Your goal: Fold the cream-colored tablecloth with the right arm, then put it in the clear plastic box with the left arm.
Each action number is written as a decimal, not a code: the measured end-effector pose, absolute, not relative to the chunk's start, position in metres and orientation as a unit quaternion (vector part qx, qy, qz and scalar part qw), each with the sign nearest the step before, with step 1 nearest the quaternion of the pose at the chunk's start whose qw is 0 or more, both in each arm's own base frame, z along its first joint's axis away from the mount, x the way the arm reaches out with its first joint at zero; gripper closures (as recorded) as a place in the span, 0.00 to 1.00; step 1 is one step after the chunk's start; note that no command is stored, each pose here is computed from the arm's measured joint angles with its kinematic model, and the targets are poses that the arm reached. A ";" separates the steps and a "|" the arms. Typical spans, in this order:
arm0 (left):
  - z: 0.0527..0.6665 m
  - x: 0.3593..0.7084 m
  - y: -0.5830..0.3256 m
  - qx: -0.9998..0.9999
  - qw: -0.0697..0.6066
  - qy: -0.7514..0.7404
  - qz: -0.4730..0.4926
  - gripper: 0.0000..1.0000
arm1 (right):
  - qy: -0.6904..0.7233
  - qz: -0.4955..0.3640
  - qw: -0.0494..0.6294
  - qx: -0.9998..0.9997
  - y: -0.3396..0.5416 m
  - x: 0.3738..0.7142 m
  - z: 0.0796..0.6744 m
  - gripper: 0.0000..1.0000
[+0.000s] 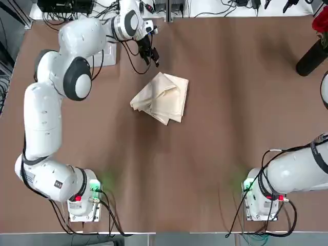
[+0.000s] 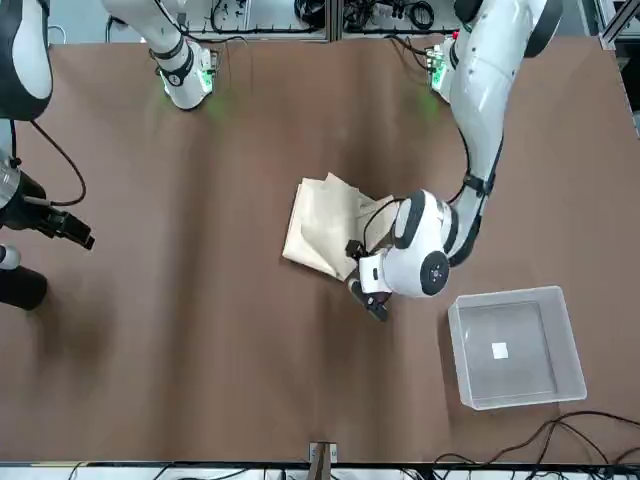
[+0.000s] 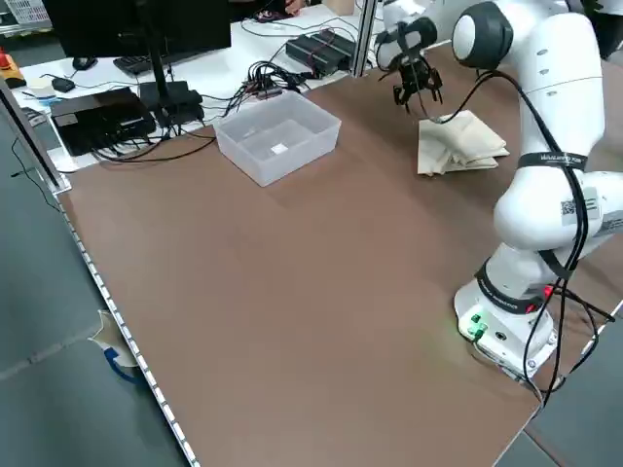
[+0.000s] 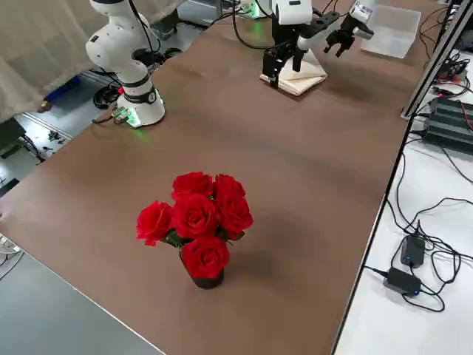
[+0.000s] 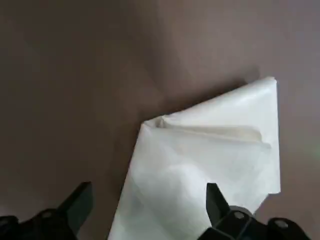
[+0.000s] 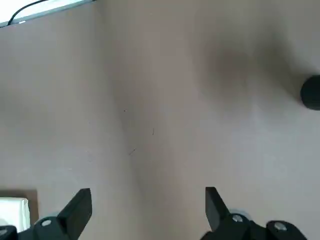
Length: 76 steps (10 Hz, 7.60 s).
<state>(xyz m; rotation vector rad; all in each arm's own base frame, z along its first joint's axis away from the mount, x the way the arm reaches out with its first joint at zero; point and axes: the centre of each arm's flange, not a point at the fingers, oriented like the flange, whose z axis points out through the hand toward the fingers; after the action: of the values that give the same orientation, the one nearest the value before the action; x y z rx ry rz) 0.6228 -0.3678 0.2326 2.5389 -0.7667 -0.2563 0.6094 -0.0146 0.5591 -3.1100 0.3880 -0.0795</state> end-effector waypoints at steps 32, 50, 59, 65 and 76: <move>0.218 0.582 -0.421 0.905 0.337 -0.220 -0.139 0.86 | 0.124 -0.025 0.003 -0.992 -0.015 0.610 0.559 0.00; 0.495 0.703 -0.044 0.874 0.067 -0.477 -0.059 0.86 | 0.122 -0.045 0.006 -0.991 -0.012 0.613 0.569 0.00; 0.347 0.776 -0.067 0.844 -0.049 -0.534 -0.011 0.86 | 0.070 -0.012 0.001 -0.997 -0.009 0.616 0.546 0.00; 0.308 0.796 -0.070 0.855 -0.094 -0.508 0.043 0.86 | 0.059 -0.019 0.001 -0.998 0.003 0.619 0.547 0.00; 0.283 0.787 -0.089 0.866 -0.147 -0.472 0.079 0.74 | 0.056 -0.025 0.002 -0.998 0.007 0.620 0.548 0.00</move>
<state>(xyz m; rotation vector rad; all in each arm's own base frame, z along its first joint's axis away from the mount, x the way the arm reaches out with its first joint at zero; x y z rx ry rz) 0.7872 -0.0887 0.2832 3.0072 -1.6389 0.2751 0.6200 0.0065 0.5481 -3.1320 0.1744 -0.0780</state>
